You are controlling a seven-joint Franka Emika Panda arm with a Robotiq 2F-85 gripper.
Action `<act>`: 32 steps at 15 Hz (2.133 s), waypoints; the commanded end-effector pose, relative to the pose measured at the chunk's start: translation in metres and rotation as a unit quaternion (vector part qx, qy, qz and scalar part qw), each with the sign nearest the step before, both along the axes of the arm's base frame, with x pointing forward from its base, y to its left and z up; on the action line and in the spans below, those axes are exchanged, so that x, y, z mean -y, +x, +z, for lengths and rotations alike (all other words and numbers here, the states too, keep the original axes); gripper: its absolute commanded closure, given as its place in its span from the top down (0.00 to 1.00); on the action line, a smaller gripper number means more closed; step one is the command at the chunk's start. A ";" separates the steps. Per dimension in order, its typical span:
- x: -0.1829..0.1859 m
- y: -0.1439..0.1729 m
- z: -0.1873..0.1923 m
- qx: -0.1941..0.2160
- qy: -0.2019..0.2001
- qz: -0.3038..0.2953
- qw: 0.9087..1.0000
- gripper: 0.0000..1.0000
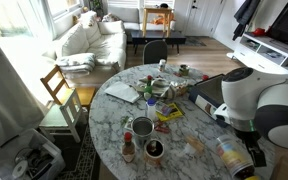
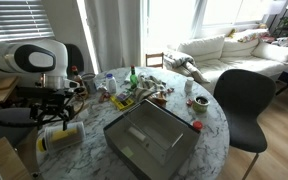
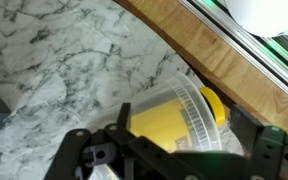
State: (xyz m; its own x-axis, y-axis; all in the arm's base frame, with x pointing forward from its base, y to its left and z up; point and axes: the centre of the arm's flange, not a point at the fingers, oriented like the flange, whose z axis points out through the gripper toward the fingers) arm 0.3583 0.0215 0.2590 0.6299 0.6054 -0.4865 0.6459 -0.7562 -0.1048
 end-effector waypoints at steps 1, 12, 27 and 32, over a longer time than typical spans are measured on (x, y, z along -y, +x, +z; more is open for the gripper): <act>-0.008 -0.009 -0.009 0.005 0.004 -0.004 1.000 1.00; -0.014 0.006 -0.025 0.070 -0.024 -0.044 0.996 1.00; -0.012 -0.023 0.010 0.055 0.034 0.066 0.996 1.00; -0.017 -0.016 -0.004 0.047 0.052 0.106 0.992 1.00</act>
State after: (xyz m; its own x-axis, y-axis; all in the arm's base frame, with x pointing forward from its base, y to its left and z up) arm 0.3472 0.0373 0.2627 0.5560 0.7407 -0.3772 0.7743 -0.6266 -0.0890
